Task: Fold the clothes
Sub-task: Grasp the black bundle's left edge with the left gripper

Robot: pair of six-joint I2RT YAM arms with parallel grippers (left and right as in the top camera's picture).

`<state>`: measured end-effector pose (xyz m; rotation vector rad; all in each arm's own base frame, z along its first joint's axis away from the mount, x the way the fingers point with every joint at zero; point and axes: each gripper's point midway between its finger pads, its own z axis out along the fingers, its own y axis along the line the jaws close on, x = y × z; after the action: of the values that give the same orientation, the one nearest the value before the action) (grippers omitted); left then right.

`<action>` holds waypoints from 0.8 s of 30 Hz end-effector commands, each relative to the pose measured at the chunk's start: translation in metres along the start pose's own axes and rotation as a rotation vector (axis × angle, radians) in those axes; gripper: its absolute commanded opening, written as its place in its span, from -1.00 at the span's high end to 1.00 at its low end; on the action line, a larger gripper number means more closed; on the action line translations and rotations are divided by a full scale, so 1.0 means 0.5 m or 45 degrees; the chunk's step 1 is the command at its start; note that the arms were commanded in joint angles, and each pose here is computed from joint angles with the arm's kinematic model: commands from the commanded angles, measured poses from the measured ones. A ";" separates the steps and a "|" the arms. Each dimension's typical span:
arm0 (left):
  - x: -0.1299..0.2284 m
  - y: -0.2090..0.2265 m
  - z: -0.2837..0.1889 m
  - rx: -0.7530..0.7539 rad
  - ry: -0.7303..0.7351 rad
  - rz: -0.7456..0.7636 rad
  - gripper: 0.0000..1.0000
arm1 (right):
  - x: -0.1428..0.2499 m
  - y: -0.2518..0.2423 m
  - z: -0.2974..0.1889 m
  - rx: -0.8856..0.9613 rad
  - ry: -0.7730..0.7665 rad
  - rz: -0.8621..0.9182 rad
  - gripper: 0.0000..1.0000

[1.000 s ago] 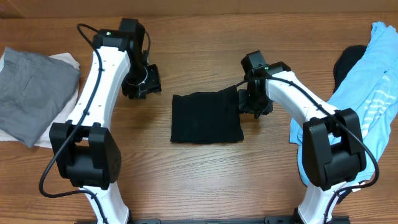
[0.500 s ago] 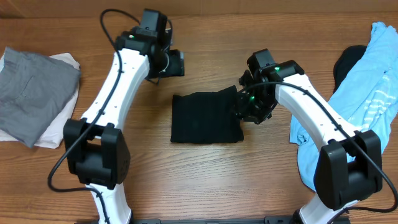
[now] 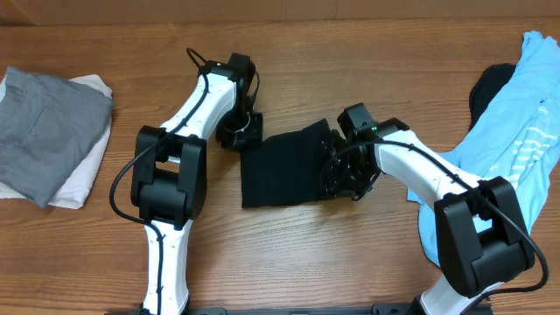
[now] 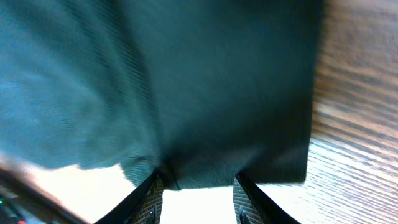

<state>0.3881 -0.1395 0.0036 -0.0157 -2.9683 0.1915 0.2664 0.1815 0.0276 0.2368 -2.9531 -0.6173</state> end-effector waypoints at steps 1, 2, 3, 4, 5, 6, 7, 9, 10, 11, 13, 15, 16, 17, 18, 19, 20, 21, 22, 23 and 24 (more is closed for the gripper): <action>0.069 0.059 0.024 -0.200 0.199 -0.002 0.18 | 0.000 -0.066 0.017 0.216 -0.010 -0.036 0.19; 0.093 0.069 0.017 -0.234 0.261 -0.014 0.22 | -0.009 -0.078 0.019 0.251 -0.027 -0.037 0.19; 0.114 0.074 0.012 -0.249 0.315 -0.024 0.22 | -0.022 -0.091 0.020 0.294 -0.057 -0.040 0.19; 0.125 0.076 0.008 -0.256 0.344 -0.027 0.21 | -0.030 -0.099 0.019 0.316 -0.075 -0.040 0.19; 0.145 0.080 0.001 -0.270 0.399 -0.032 0.21 | -0.053 -0.114 0.013 0.362 -0.136 -0.042 0.19; 0.156 0.082 -0.003 -0.277 0.427 -0.035 0.21 | -0.068 -0.118 0.010 0.371 -0.175 -0.045 0.19; 0.167 0.084 -0.008 -0.285 0.459 -0.039 0.21 | -0.092 -0.122 0.004 0.373 -0.235 -0.049 0.19; 0.179 0.087 -0.013 -0.296 0.493 -0.044 0.21 | -0.120 -0.128 -0.006 0.376 -0.306 -0.060 0.19; 0.184 0.090 -0.016 -0.310 0.504 -0.057 0.23 | -0.138 -0.142 -0.016 0.398 -0.356 -0.049 0.19; 0.186 0.094 -0.018 -0.328 0.506 -0.068 0.24 | -0.146 -0.150 -0.022 0.409 -0.378 -0.041 0.19; 0.182 0.105 -0.022 -0.375 0.486 -0.103 0.28 | -0.154 -0.174 -0.034 0.442 -0.402 -0.007 0.19; 0.175 0.102 -0.027 -0.366 0.456 -0.101 0.31 | -0.148 -0.190 -0.038 0.449 -0.390 0.022 0.06; 0.167 0.098 -0.033 -0.352 0.419 -0.099 0.32 | -0.145 -0.194 -0.039 0.452 -0.381 0.030 -0.06; 0.149 0.083 -0.047 -0.300 0.335 -0.094 0.32 | -0.138 -0.200 -0.039 0.454 -0.363 0.046 -0.15; 0.138 0.074 -0.055 -0.266 0.286 -0.085 0.31 | -0.135 -0.202 -0.039 0.456 -0.355 0.050 -0.18; 0.120 0.058 -0.067 -0.211 0.212 -0.062 0.28 | -0.131 -0.203 -0.039 0.457 -0.347 0.054 -0.24; 0.096 0.034 -0.084 -0.131 0.115 -0.028 0.20 | -0.129 -0.203 -0.038 0.457 -0.343 0.056 -0.28; 0.076 0.013 -0.101 -0.061 0.034 0.005 0.04 | -0.128 -0.203 -0.038 0.457 -0.339 0.057 -0.34; 0.045 -0.019 -0.127 0.038 -0.085 0.078 -0.19 | -0.128 -0.203 -0.038 0.456 -0.339 0.059 -0.38; 0.029 -0.038 -0.144 0.095 -0.155 0.125 -0.36 | -0.127 -0.203 -0.038 0.457 -0.337 0.060 -0.41; 0.012 -0.060 -0.163 0.162 -0.224 0.168 -0.66 | -0.126 -0.203 -0.037 0.457 -0.333 0.061 -0.43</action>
<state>0.3745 -0.1243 0.0332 -0.0287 -2.9762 0.0948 0.3479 0.0977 0.0024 0.1344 -3.3132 -0.1452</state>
